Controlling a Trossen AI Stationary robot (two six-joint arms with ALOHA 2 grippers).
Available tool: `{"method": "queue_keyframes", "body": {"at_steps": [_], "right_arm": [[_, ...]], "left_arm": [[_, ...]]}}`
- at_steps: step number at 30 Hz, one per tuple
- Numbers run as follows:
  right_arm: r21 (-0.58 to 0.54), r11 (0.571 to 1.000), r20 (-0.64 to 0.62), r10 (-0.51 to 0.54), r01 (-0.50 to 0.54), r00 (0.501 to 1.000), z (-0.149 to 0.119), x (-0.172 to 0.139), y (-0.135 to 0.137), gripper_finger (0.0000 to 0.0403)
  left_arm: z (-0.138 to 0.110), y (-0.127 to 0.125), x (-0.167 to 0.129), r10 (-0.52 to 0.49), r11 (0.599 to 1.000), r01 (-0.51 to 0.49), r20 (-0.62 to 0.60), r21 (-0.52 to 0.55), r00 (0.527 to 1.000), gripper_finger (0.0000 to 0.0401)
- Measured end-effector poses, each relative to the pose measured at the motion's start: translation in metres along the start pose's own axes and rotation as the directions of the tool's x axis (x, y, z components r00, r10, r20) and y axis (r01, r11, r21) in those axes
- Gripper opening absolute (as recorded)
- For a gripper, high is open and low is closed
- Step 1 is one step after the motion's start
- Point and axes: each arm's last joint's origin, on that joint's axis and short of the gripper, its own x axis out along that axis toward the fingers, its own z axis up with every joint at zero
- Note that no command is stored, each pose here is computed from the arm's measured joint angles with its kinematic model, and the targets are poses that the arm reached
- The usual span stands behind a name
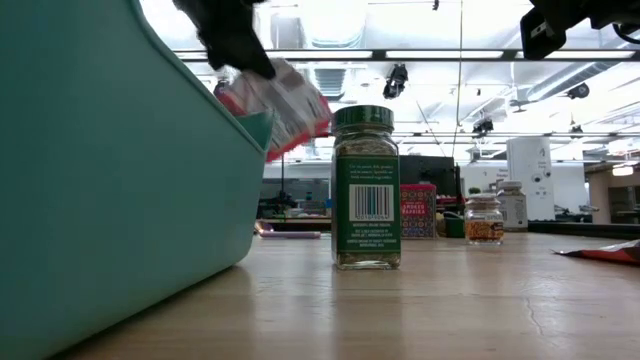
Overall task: Pick & Place Food Item
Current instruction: Put the orange noodle pack into the green bin
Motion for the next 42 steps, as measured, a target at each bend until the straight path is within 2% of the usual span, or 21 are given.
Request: {"method": "queue_keyframes", "body": {"at_steps": [10, 18, 26, 38, 42], "right_arm": [[0.000, 1.000, 0.000, 0.000, 0.000, 1.000, 0.000, 0.000, 0.000, 0.0142], [0.000, 1.000, 0.000, 0.000, 0.000, 1.000, 0.000, 0.000, 0.000, 0.0142], [0.000, 1.000, 0.000, 0.001, -0.001, 1.000, 0.000, 0.000, 0.000, 0.0142], [0.000, 1.000, 0.000, 0.000, 0.000, 1.000, 0.000, 0.000, 0.000, 0.0142], [0.000, 1.000, 0.000, 0.000, 0.000, 1.000, 0.000, 0.000, 0.000, 0.0142]], "left_arm": [[-0.013, -0.021, -0.055, -0.037, 0.999, 0.038, 0.060, -0.012, 0.998, 0.0070], [-0.028, -0.038, -0.069, -0.056, 0.993, 0.053, -0.025, -0.101, 0.998, 0.0070], [-0.037, -0.059, -0.080, -0.116, 0.983, 0.113, -0.017, -0.143, 0.993, 0.0070], [-0.051, -0.100, -0.068, -0.139, 0.985, 0.133, -0.053, -0.114, 0.989, 0.0070], [-0.052, -0.112, -0.057, -0.191, 0.976, 0.179, -0.091, -0.127, 0.977, 0.0070]]}}
